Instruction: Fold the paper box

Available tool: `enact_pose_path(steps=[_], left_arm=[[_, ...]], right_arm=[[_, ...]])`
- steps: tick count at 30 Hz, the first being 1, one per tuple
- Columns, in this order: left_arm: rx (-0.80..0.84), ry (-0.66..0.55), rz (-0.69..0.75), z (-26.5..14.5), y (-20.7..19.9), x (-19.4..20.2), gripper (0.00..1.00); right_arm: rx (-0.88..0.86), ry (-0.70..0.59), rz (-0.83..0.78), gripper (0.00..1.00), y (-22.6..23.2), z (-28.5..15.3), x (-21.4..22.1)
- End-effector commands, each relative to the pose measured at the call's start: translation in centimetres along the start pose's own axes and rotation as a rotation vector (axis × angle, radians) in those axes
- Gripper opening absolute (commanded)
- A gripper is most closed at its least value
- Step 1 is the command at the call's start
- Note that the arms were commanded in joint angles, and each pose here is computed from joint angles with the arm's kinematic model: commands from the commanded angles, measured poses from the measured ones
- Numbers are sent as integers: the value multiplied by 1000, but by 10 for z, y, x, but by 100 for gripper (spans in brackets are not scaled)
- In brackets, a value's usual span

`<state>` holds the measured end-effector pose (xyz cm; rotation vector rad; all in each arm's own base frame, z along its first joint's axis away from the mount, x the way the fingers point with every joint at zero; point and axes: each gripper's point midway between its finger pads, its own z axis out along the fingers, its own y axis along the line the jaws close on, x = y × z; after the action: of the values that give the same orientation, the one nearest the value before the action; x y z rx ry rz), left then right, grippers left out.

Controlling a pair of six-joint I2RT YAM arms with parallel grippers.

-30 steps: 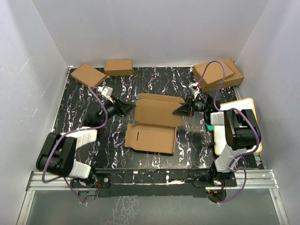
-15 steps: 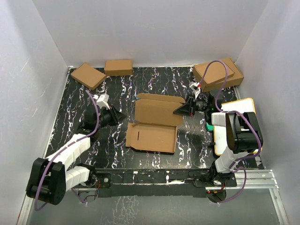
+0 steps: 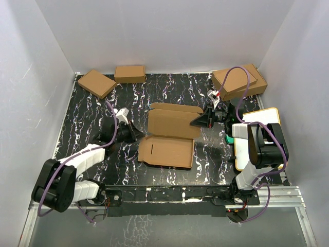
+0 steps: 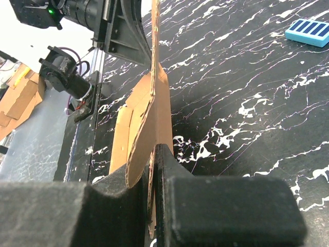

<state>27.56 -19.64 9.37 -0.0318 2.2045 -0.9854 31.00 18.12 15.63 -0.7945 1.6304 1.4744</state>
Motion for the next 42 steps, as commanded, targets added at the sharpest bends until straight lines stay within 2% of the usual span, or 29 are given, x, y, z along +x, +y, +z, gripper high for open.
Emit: enact_pose_path(steps=[1, 11, 30, 42], left_arm=[[12, -19, 49, 8, -8, -10, 0], [38, 29, 75, 18, -17, 4, 0], [101, 0, 29, 34, -37, 9, 2], [47, -136, -50, 37, -36, 12, 2]], right_arm=[[-12, -12, -142, 8, 9, -2, -17], [-12, -11, -136, 8, 9, -2, -16], [-11, -10, -124, 8, 12, 2, -13], [-9, -9, -108, 8, 11, 3, -9]])
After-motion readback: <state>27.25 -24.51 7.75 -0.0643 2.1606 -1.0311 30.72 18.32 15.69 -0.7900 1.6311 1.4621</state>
